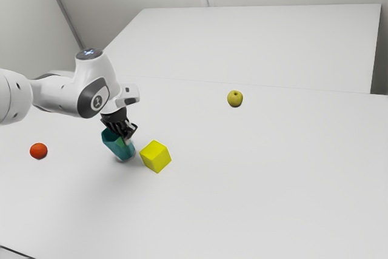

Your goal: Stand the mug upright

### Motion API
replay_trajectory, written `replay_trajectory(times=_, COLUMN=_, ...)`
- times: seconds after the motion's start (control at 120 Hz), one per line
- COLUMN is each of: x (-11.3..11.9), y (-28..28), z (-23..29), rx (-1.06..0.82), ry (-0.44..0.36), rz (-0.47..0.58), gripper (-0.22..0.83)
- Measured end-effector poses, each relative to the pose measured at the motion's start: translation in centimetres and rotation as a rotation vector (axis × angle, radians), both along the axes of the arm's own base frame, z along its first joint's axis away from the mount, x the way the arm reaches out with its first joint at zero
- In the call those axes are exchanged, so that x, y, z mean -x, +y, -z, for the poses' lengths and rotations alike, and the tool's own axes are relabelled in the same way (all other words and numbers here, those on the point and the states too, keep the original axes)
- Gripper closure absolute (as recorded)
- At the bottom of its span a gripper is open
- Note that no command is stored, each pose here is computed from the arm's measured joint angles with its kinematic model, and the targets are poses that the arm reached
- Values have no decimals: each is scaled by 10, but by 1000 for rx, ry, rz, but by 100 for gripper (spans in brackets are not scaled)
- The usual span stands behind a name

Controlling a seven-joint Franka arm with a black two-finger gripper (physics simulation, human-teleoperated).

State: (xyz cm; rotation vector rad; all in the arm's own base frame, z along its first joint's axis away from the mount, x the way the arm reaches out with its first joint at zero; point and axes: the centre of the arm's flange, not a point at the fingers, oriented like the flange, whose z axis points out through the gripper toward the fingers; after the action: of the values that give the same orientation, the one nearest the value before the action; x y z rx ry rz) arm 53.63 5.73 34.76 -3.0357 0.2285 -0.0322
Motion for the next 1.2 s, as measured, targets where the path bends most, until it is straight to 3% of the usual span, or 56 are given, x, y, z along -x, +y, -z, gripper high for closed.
replay_trajectory(times=0.108, x=0, y=1, z=0, rx=1, ry=-3, rz=-7, gripper=72)
replay_trajectory(times=0.35, x=-1, y=-1, z=-8, rx=2, ry=-21, rz=-7, gripper=46)
replay_trajectory(times=0.75, x=0, y=-9, z=-43, rx=-7, ry=-83, rz=6, gripper=15)
replay_trajectory(times=0.95, x=4, y=-18, z=-80, rx=-11, ry=-109, rz=10, gripper=7)
replay_trajectory(times=1.2, x=-7, y=-39, z=-137, rx=13, ry=-67, rz=-12, gripper=4)
